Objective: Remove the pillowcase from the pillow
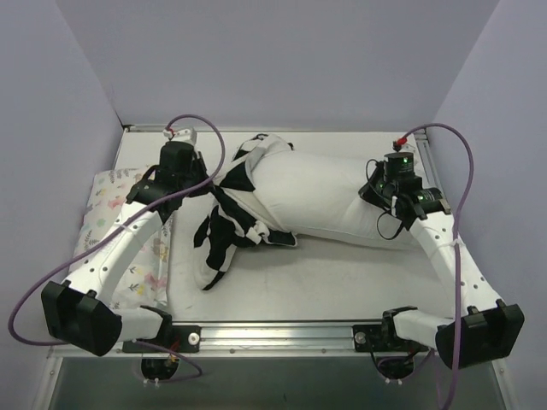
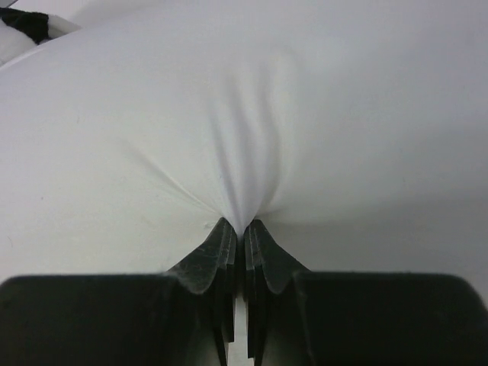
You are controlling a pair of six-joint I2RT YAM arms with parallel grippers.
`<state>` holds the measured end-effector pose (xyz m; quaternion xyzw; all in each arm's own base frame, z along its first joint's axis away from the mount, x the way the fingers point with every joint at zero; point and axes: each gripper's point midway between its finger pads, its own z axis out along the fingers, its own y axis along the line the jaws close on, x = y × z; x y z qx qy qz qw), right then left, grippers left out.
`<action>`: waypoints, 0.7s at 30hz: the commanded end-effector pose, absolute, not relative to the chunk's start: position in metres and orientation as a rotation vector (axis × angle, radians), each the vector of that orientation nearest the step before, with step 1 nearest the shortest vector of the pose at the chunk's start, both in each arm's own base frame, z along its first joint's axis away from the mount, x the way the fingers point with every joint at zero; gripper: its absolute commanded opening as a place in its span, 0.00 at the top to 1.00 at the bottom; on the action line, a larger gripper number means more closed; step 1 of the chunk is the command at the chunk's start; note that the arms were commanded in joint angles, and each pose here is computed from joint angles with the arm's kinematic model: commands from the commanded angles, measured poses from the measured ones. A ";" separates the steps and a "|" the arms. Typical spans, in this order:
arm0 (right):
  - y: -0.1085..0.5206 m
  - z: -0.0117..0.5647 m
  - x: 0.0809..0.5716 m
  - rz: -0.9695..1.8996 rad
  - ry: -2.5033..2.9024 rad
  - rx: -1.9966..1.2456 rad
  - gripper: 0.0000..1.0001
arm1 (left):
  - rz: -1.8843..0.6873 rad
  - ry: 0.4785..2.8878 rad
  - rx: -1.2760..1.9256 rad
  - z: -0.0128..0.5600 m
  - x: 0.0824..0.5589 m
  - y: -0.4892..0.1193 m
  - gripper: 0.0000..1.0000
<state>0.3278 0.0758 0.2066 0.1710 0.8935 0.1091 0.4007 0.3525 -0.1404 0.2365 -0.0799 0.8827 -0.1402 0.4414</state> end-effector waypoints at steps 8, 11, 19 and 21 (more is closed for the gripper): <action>0.004 0.236 0.311 0.067 2.178 0.576 1.00 | -0.198 2.109 -0.467 0.244 0.371 -0.052 1.00; -0.005 0.239 0.309 0.045 2.170 0.591 1.00 | -0.150 2.111 -0.503 0.232 0.377 -0.041 1.00; 0.059 0.271 0.300 0.202 2.159 0.275 0.51 | -0.294 2.197 -0.308 0.213 0.393 -0.105 1.00; 0.097 0.277 0.292 0.222 2.143 0.092 0.23 | -0.309 2.233 -0.278 0.198 0.392 -0.119 1.00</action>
